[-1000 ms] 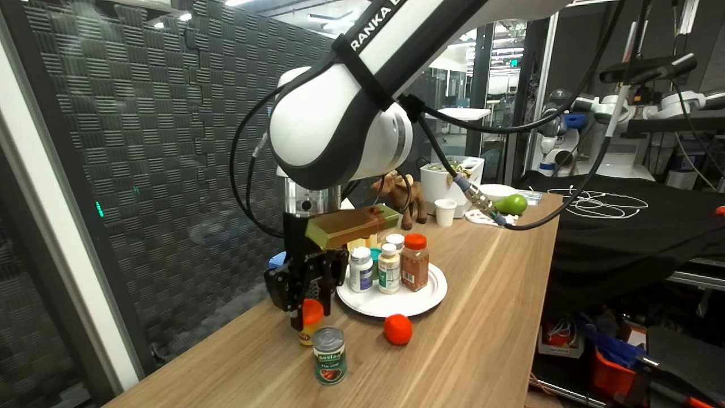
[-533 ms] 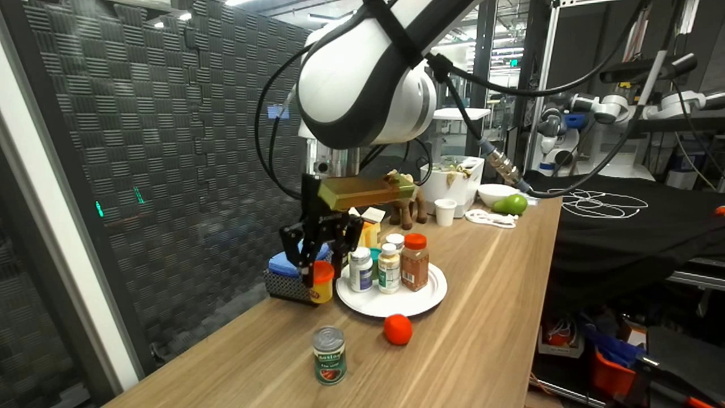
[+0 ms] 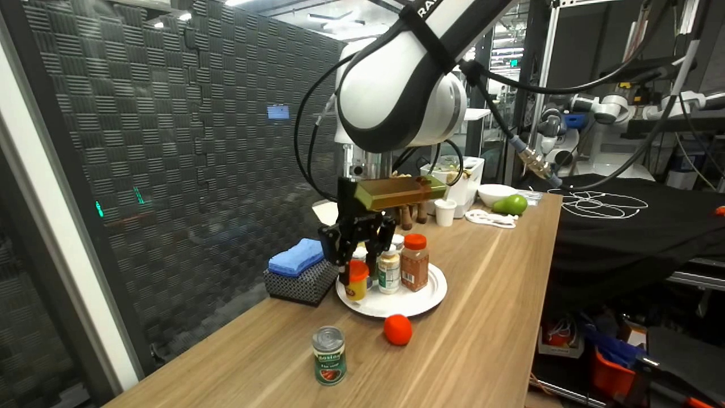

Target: Put all the bottles and the orange plushie that are around the white plate on the white plate

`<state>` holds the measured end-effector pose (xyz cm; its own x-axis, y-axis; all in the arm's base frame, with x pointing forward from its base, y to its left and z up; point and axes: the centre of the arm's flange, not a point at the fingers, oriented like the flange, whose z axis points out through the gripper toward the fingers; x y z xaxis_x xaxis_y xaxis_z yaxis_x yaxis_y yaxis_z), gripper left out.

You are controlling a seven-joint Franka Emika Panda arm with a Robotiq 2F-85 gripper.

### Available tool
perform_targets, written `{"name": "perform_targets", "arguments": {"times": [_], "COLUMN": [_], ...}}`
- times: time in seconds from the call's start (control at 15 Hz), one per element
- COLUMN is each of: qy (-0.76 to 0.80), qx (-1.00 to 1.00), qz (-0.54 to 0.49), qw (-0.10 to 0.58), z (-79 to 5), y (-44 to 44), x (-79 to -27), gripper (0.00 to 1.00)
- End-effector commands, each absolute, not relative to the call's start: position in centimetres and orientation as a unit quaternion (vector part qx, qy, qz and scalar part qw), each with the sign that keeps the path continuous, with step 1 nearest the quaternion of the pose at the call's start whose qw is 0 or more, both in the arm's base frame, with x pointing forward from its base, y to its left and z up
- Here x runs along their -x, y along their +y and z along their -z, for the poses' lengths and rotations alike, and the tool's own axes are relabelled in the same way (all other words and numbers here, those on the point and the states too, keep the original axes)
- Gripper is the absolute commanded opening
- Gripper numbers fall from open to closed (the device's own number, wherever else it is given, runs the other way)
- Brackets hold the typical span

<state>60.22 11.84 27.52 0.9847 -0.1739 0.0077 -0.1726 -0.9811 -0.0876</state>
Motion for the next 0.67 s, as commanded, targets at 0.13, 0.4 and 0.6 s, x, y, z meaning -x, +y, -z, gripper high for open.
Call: {"name": "perform_targets", "arguments": {"times": [0.13,0.4,0.6], "qy": [0.111,0.13,0.139], "qx": [0.993,0.991,0.989], "qz": [0.011,0.005,0.009], "qw": [0.041,0.038,0.045], "z": [-27.3,-26.6,-26.5], "y": [10.5,9.1,8.3], "x": [-59.2,-59.6,-60.2], "gripper": [0.28,0.28,0.28]}}
